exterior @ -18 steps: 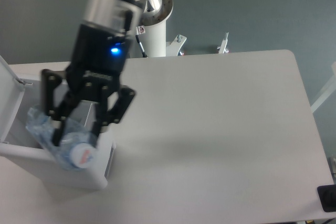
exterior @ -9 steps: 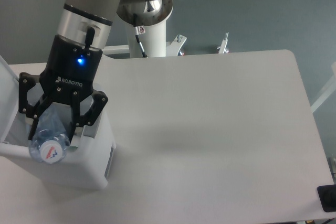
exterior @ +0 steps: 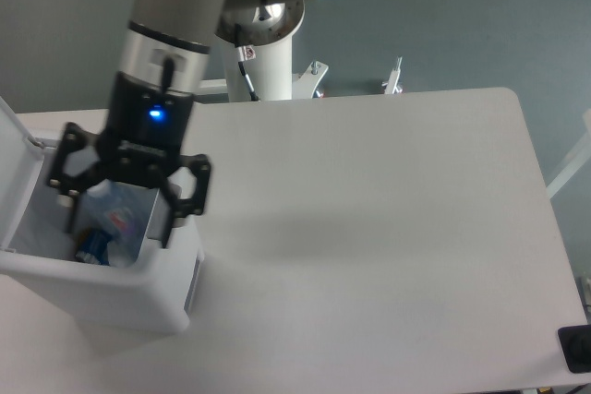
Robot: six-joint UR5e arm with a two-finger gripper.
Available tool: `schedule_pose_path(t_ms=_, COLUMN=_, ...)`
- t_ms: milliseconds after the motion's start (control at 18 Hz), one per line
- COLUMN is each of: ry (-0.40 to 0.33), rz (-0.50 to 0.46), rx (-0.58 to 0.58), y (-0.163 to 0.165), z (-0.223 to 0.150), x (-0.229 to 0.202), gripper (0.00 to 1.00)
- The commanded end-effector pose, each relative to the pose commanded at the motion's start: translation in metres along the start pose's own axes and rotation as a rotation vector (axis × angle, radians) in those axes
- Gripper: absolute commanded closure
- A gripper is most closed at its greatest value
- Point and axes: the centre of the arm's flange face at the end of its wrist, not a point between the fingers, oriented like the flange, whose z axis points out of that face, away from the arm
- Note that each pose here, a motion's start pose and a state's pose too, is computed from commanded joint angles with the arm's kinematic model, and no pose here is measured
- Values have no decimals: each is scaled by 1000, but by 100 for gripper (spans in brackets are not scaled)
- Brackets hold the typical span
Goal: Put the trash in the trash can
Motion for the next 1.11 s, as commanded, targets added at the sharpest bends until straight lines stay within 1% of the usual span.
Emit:
schedule_pose_path(t_ms=222, ry=-71, rz=119, rx=18, y=-10, z=-16, x=-61, gripper=0)
schedule_pose_path(t_ms=278, ry=-102, rz=137, rx=15, y=-9, z=-20, x=-77, gripper=0)
schedule_pose_path(t_ms=389, ry=-196, rz=158, rx=-8, y=-7, z=-26, x=-107, gripper=0)
schedule_pose_path(t_ms=444, ry=-242, rz=169, rx=-38, y=-1, z=-25, x=-125, gripper=0)
schedule_pose_path(t_ms=500, ry=-279, rz=196, rx=-77, y=8, z=-21, x=-146, gripper=0)
schedule_pose_path(t_ms=556, ry=-302, rz=261, rx=-117, y=16, z=-16, x=-161, gripper=0)
schedule_pose_path(t_ms=667, ry=-326, rz=403, rx=-207, y=32, z=-2, x=-176, gripper=0)
schedule_pose_path(t_ms=722, ry=-319, rz=445, rx=-257, y=47, z=5, x=-182, gripper=0)
schedule_pose_path(t_ms=833, ry=-291, rz=518, rx=-324, y=70, z=21, x=-190, gripper=0)
schedule_pose_path(t_ms=889, ry=-298, rz=542, rx=-379, y=85, z=29, x=-210, gripper=0)
schedule_pose_path(t_ms=944, ry=-326, rz=557, rx=-431, y=99, z=27, x=-236, gripper=0)
schedule_pose_path(t_ms=1000, ry=-345, rz=587, rx=-467, y=102, z=23, x=-247, gripper=0)
schedule_pose_path(t_ms=1111, ry=-339, rz=642, rx=-525, y=110, z=25, x=-257, gripper=0)
